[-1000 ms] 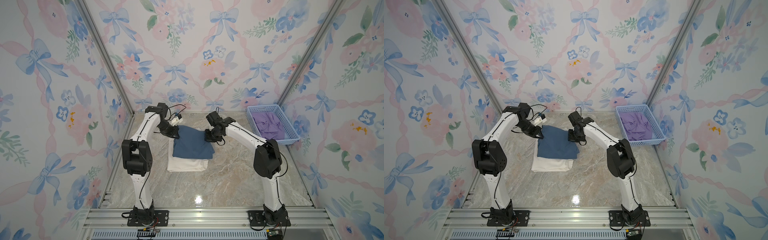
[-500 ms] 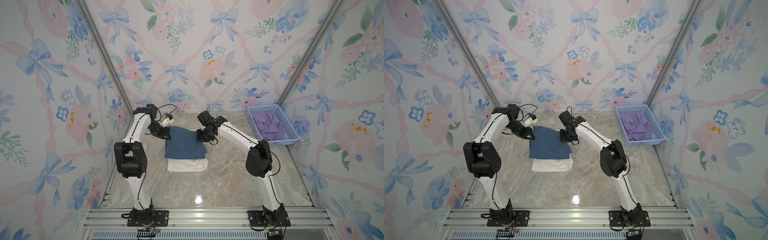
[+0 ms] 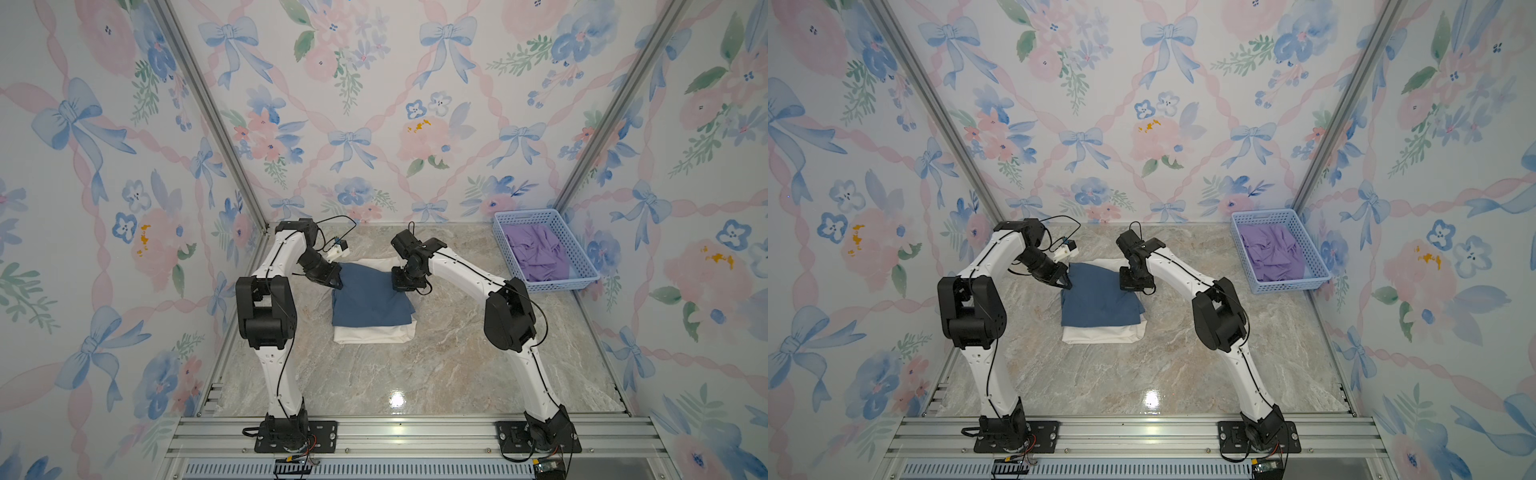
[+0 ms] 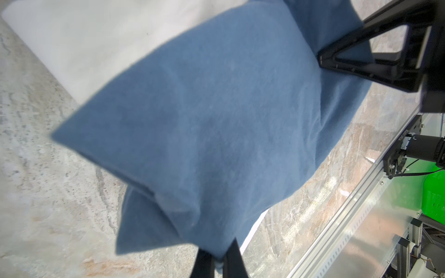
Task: Fold and stack t-shirts
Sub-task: Place the T-shirt at the t-shirt.
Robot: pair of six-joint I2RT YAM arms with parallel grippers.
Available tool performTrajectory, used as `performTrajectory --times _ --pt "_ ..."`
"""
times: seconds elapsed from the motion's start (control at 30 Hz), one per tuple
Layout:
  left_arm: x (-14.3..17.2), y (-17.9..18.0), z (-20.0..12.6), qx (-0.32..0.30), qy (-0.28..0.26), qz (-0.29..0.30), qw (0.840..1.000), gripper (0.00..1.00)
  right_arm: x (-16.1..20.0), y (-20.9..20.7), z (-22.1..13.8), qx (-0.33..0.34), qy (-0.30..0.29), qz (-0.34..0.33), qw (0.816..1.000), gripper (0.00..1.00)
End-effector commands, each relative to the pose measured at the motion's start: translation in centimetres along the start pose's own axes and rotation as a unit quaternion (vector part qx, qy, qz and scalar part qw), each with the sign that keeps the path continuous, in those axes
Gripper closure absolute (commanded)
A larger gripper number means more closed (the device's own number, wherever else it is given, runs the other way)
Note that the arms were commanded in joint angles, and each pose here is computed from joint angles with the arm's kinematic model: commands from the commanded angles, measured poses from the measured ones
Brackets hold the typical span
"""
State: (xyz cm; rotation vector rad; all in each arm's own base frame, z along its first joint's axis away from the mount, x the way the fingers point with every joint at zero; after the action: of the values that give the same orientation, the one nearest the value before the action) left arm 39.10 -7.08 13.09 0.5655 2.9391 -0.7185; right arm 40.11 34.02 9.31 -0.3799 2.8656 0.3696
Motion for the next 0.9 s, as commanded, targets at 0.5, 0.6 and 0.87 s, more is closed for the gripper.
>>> performTrajectory --times 0.5,0.6,0.87 --pt "-3.0 0.5 -4.0 -0.068 -0.068 -0.010 0.995 0.51 1.8 -0.9 -4.5 0.022 -0.086 -0.039 0.995 0.51" --pt "-3.1 -1.5 -6.5 -0.060 -0.104 0.005 0.993 0.52 1.7 0.1 -7.1 0.020 -0.113 -0.057 0.992 0.51" --pt "-3.8 -5.4 -3.7 -0.029 -0.077 0.038 0.996 0.65 1.7 2.3 -8.1 -0.018 -0.093 -0.062 0.994 0.87"
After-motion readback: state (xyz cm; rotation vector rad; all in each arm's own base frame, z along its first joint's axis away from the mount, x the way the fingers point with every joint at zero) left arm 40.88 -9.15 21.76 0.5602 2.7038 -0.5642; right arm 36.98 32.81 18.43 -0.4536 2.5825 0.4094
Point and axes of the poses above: each gripper's point midway between its finger pads, its own z axis out along the fingers, its own y axis along the line the jaws close on, x = y × z, the point moved 2 cm from there along -z, back along the fingers, and after that the axes turned 8 degrees about -z, right-handed, at the moved point
